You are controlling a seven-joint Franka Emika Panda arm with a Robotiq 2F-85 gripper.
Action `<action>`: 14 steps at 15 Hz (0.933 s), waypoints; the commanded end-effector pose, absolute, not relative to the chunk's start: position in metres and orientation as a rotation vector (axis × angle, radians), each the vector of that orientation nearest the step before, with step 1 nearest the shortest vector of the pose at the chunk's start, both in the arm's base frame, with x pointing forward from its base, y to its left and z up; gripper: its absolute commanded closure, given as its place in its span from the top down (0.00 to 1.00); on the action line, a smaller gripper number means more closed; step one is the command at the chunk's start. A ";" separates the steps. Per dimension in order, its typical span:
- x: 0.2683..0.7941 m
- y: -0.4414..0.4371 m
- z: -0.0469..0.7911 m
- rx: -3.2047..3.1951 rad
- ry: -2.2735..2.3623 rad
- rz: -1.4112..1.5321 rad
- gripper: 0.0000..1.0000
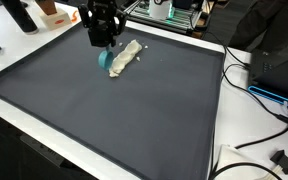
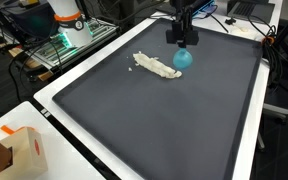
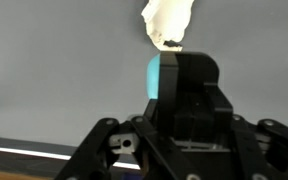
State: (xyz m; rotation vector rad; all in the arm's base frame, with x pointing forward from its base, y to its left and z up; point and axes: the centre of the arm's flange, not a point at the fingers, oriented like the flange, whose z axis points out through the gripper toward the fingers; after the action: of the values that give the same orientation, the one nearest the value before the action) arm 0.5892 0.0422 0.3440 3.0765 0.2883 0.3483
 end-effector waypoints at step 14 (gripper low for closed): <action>0.562 -0.001 0.346 3.480 0.284 -0.004 0.25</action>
State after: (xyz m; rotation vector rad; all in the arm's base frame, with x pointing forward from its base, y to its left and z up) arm 0.5661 0.0090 0.3412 3.4137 0.2638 0.0562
